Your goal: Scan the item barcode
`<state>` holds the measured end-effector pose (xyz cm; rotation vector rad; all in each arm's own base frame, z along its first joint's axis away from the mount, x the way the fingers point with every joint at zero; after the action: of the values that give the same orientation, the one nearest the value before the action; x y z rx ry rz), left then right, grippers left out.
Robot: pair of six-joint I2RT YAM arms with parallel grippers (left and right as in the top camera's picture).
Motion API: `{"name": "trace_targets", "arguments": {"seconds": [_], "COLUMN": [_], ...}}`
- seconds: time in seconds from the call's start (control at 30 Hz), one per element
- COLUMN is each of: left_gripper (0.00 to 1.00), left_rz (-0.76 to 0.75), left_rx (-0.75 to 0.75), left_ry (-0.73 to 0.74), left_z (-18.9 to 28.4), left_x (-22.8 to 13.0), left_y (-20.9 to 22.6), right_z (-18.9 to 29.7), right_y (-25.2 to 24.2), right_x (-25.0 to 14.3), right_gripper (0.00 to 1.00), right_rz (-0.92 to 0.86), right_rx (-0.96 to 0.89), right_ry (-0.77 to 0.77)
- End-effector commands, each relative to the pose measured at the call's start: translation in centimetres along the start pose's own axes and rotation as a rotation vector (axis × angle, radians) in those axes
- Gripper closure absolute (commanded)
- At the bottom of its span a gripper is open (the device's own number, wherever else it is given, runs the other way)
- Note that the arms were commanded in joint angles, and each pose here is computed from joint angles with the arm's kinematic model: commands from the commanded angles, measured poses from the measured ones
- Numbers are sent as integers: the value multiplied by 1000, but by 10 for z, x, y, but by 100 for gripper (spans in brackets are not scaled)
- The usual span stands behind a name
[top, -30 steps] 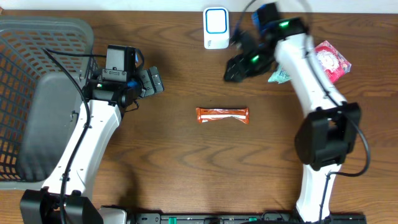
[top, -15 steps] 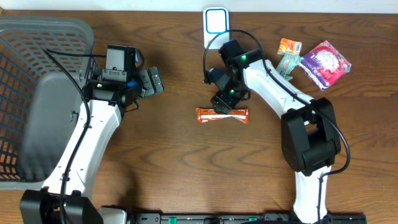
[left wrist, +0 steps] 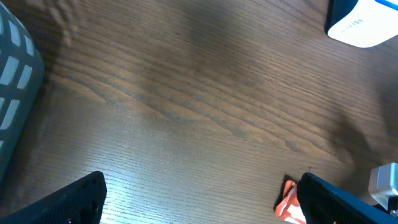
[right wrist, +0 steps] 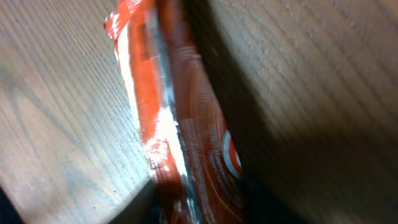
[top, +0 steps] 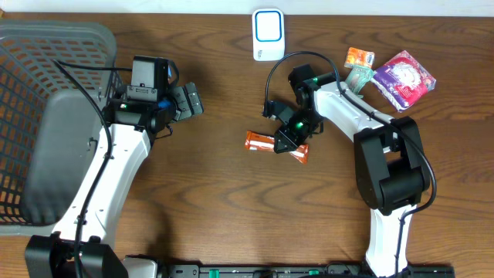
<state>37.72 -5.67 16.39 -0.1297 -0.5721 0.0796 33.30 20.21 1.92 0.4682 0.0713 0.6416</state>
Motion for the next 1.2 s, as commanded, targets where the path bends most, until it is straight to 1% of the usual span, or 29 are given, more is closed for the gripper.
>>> {"name": "trace_targets", "arguments": {"seconds": [0.0, 0.03, 0.07, 0.1, 0.13, 0.17, 0.2, 0.23, 0.27, 0.3, 0.33, 0.4, 0.5, 0.53, 0.57, 0.67, 0.73, 0.8, 0.87, 0.9, 0.93, 1.03, 1.1, 1.17], "left_gripper": [2, 2, 2, 2, 2, 2, 2, 2, 2, 2, 2, 2, 2, 2, 2, 2, 2, 2, 2, 2, 2, 2, 2, 2], "left_rz": [13, 13, 13, 13, 13, 13, 13, 13, 13, 13, 13, 13, 13, 13, 13, 13, 13, 13, 13, 13, 13, 13, 13, 13], "left_rx": [-1, -1, -1, -1, -1, -1, -1, -1, -1, -1, -1, -1, -1, -1, -1, -1, -1, -1, -1, -1, -1, -1, -1, -1], "left_ry": [-45, -46, -45, -45, -46, -45, -45, -46, -45, -45, -45, -45, -45, -45, -45, -45, -45, -45, -45, -46, -46, -45, -45, -45], "left_z": [11, 11, 11, 11, 11, 11, 11, 11, 11, 11, 11, 11, 11, 11, 11, 11, 11, 11, 11, 11, 11, 11, 11, 11], "left_x": [13, 13, 13, 13, 13, 13, 13, 13, 13, 13, 13, 13, 13, 13, 13, 13, 13, 13, 13, 13, 13, 13, 13, 13], "left_y": [-1, -1, -1, -1, -1, -1, -1, -1, -1, -1, -1, -1, -1, -1, -1, -1, -1, -1, -1, -1, -1, -1, -1, -1], "right_z": [7, 14, 22, 36, 41, 56, 64, 86, 99, 121, 137, 147, 122, 110, 93, 75, 74, 80, 87, 90, 97, 105, 99, 78], "right_y": [3, 3, 1, -4, -8, -23, -32, -55, -67, -82, -89, -95, -101, -104, -103, -92, -85, -77, -72, -70, -72, -82, -89, -84], "right_x": [10, 17, 23, 34, 38, 48, 51, 56, 56, 54, 51, 48, 43, 40, 40, 53, 68, 84, 93, 95, 96, 90, 86, 85], "right_gripper": [87, 93, 95, 99, 99, 99, 99, 99, 99, 99, 99, 99, 99, 99, 91, 81, 73, 61, 48, 46, 46, 47, 48, 46], "right_rz": [-42, -47, -58, -83, -101, -177, -223, -349, -407, -484, -536, -575, -556, -555, -568, -591, -614, -640, -654, -659, -674, -704, -791, -919], "right_rx": [3, -12, -37, -101, -137, -275, -358, -572, -695, -900, -1045, -1203, -1214, -1196, -1108, -877, -699, -470, -281, -200, -57, 81, 113, 192], "right_ry": [-28, -42, -53, -73, -81, -111, -130, -185, -217, -275, -324, -384, -387, -383, -377, -377, -403, -434, -455, -463, -477, -500, -503, -499]}}
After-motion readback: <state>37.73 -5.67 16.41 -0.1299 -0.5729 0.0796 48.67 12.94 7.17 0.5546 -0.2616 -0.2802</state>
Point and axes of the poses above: each gripper's point midway between its finger pads, its own z axis back along the fingers, its own y axis along the line the jaws close on, x = y × z, the point moved 1 cm from there along z, back along the fingers, and after that the axes turned 12 degrees about -z, right-handed, at the moved point
